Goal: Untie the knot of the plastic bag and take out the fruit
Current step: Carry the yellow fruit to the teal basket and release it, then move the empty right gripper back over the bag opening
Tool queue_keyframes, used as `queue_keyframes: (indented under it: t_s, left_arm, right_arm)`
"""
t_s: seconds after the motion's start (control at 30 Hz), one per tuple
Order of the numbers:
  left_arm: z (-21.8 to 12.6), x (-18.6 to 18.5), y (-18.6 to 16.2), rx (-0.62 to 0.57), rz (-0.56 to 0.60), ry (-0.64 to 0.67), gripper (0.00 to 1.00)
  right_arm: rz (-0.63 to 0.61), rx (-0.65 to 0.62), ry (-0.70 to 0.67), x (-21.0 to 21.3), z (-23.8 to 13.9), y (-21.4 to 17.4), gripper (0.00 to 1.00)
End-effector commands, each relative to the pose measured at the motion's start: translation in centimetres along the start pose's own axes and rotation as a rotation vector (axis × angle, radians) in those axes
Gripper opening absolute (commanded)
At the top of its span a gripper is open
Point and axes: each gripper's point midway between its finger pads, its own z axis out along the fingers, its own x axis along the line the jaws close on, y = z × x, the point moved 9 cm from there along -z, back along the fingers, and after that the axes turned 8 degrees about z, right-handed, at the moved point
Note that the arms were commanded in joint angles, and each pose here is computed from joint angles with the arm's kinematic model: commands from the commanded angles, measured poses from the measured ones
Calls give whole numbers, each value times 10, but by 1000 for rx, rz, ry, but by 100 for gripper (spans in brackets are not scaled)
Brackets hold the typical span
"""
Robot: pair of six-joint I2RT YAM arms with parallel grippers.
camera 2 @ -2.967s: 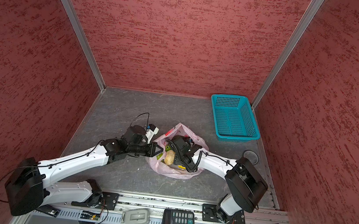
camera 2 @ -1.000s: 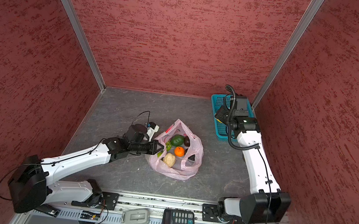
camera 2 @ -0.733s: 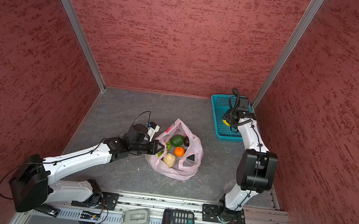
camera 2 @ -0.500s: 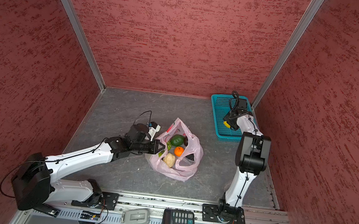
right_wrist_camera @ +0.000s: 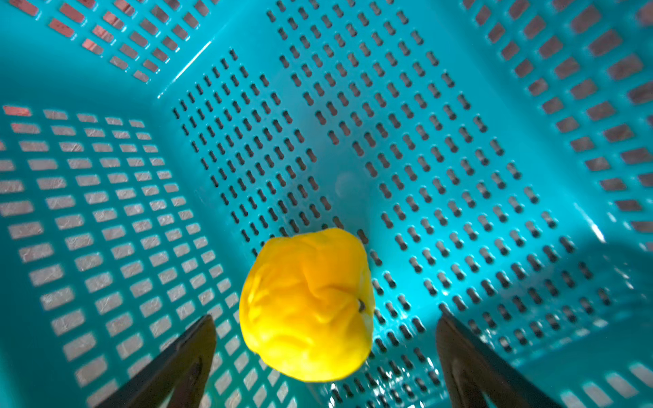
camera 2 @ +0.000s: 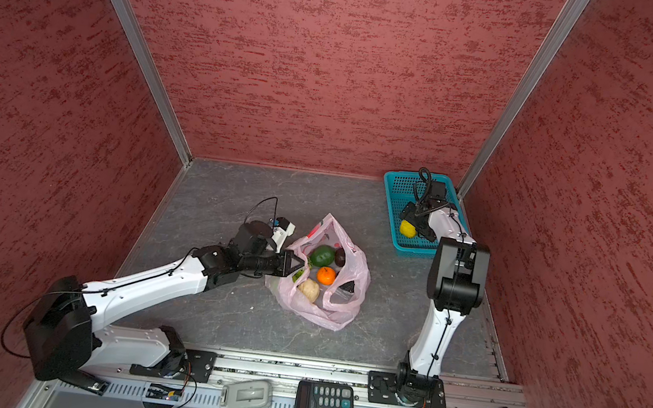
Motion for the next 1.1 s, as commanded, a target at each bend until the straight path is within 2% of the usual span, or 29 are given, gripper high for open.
queue_keyframes:
  t_s: [0.0,0.3,0.67,0.83,1.07]
  left_arm:
    - [1,-6,3,6,18,-23,0]
    - [-4,-5,-3,6,27,-33,0]
    - [-9,-3,-8,0,41,-37,0]
    - [-13,-1,-10,-3,42,-36,0]
    - [-18,2,-12,-11,39,-22,0]
  right_arm:
    - [-44,-65,45,14,-50,5,99]
    - [-113,-24,262,31,-120,-34,99]
    - [-275,43,442,74,-217,-132,98]
    - [-359,99,565,87,-250,-173,98]
    - [-463,176,652,98,-284,-223,98]
